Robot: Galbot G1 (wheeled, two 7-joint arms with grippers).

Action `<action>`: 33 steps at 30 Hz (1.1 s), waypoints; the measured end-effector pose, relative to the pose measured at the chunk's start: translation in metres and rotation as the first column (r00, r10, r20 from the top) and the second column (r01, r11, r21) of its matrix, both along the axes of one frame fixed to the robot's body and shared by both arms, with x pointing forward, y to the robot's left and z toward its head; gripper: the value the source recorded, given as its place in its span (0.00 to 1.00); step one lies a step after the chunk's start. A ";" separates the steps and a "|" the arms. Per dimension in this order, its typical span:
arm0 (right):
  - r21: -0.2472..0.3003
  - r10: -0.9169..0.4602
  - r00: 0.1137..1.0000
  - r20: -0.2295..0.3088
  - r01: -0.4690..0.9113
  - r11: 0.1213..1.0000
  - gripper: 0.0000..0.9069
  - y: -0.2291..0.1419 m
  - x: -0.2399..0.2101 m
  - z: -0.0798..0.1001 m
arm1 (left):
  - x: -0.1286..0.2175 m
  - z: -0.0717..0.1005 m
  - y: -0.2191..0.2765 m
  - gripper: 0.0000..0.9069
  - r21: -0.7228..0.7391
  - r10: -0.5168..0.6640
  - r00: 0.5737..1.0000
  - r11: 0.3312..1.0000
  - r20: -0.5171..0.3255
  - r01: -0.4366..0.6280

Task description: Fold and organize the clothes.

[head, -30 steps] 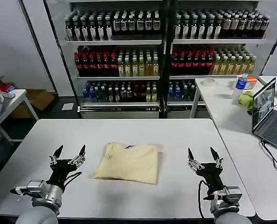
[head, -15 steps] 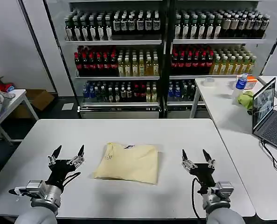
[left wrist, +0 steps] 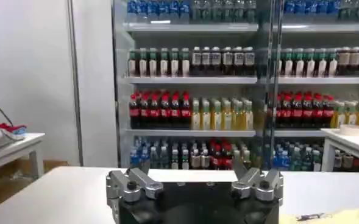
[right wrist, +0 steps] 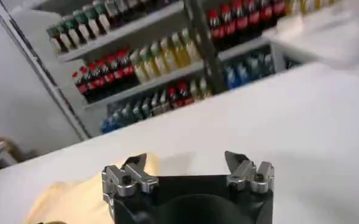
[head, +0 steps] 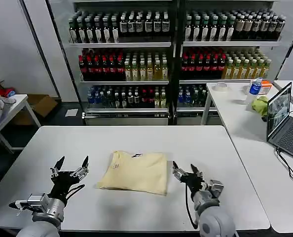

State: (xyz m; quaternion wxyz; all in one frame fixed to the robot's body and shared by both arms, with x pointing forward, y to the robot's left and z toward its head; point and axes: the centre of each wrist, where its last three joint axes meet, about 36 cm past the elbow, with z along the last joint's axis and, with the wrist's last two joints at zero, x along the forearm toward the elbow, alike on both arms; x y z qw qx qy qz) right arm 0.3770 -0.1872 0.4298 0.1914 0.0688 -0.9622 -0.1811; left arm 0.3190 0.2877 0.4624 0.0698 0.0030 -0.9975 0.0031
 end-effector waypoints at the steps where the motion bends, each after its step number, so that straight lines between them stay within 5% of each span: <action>1: 0.021 0.006 1.000 -0.017 -0.005 1.000 1.00 0.003 0.004 -0.002 | 0.000 0.000 0.000 1.00 0.001 0.000 1.000 1.000 -0.001 0.000; 13: 0.227 0.049 0.988 -0.146 -0.015 0.974 0.98 0.029 0.056 -0.016 | 0.000 -0.002 -0.001 1.00 0.000 -0.001 1.000 1.000 -0.005 0.001; 14: 0.241 0.053 0.987 -0.153 -0.014 0.971 0.92 0.031 0.061 -0.016 | 0.000 -0.002 -0.001 1.00 0.000 -0.001 1.000 1.000 -0.006 0.001; 15: 0.252 0.055 0.986 -0.160 -0.013 0.968 0.67 0.033 0.065 -0.017 | 0.000 -0.002 -0.001 1.00 0.000 0.000 1.000 1.000 -0.007 0.000; 22: 0.314 0.065 0.979 -0.193 -0.002 0.949 0.12 0.044 0.091 -0.019 | 0.001 -0.003 -0.001 1.00 -0.003 0.001 1.000 1.000 -0.007 -0.001; 33: 0.348 0.066 0.976 -0.209 0.011 0.938 0.03 0.046 0.120 -0.019 | 0.002 -0.005 -0.002 1.00 -0.003 -0.002 1.000 1.000 -0.012 0.002</action>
